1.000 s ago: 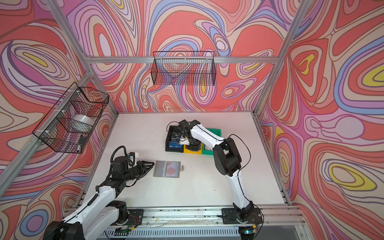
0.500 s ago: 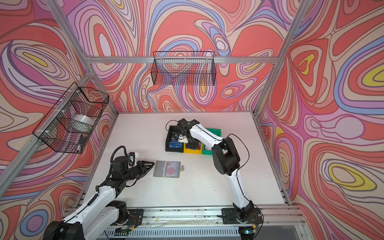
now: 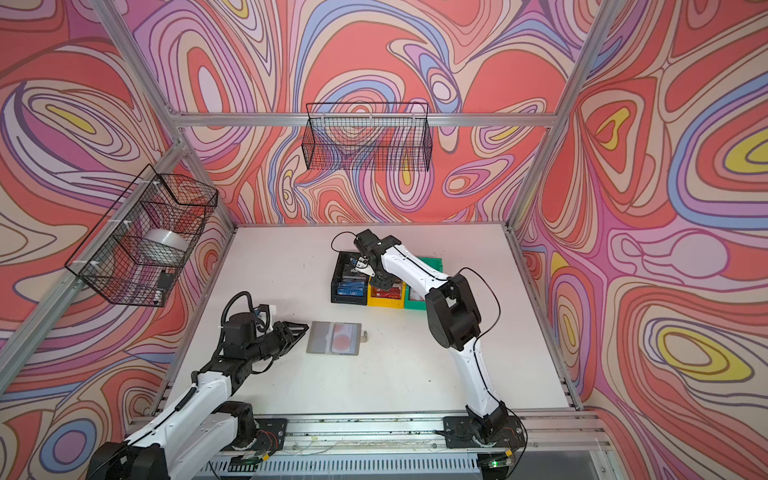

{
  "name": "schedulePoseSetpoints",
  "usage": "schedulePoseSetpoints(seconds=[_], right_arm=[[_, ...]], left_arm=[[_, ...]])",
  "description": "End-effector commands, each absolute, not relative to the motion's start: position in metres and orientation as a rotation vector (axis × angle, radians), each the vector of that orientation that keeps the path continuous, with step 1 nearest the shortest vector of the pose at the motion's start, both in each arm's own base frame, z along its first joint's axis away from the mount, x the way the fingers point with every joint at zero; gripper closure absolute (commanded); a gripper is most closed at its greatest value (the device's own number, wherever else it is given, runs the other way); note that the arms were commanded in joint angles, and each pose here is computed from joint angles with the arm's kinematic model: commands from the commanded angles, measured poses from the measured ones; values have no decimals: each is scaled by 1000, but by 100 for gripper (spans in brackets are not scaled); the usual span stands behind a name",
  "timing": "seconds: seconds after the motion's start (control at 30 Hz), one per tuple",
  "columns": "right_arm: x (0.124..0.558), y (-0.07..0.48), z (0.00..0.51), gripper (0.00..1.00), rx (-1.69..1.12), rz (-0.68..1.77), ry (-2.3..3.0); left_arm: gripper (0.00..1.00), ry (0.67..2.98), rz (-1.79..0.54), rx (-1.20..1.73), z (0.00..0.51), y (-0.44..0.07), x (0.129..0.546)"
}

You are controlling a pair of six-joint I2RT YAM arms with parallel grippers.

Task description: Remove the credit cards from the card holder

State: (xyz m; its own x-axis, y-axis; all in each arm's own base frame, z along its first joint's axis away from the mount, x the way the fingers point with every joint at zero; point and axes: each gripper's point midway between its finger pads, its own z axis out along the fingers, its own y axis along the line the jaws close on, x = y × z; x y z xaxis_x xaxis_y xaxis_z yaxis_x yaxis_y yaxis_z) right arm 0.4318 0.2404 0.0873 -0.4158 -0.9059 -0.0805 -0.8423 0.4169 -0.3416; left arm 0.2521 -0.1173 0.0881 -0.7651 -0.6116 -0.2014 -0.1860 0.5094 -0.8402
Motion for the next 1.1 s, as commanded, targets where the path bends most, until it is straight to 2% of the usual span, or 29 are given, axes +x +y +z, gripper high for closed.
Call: schedulePoseSetpoints(seconds=[0.0, 0.23, 0.43, 0.77, 1.07], right_arm=[[411, 268, 123, 77, -1351, -80, 2440], [321, 331, 125, 79, -1253, 542, 2462], [281, 361, 104, 86, -1173, 811, 2481], [274, 365, 55, 91, -1107, 852, 2569], [274, 352, 22, 93, -1086, 746, 2666]], left_arm=[[69, 2329, -1123, -675, 68, -112, 246], [70, 2348, -1138, -686, 58, -115, 250], [70, 2368, -1132, -703, 50, -115, 251], [71, 2382, -1118, -730, 39, -113, 248], [72, 2397, -1122, -746, 29, -114, 246]])
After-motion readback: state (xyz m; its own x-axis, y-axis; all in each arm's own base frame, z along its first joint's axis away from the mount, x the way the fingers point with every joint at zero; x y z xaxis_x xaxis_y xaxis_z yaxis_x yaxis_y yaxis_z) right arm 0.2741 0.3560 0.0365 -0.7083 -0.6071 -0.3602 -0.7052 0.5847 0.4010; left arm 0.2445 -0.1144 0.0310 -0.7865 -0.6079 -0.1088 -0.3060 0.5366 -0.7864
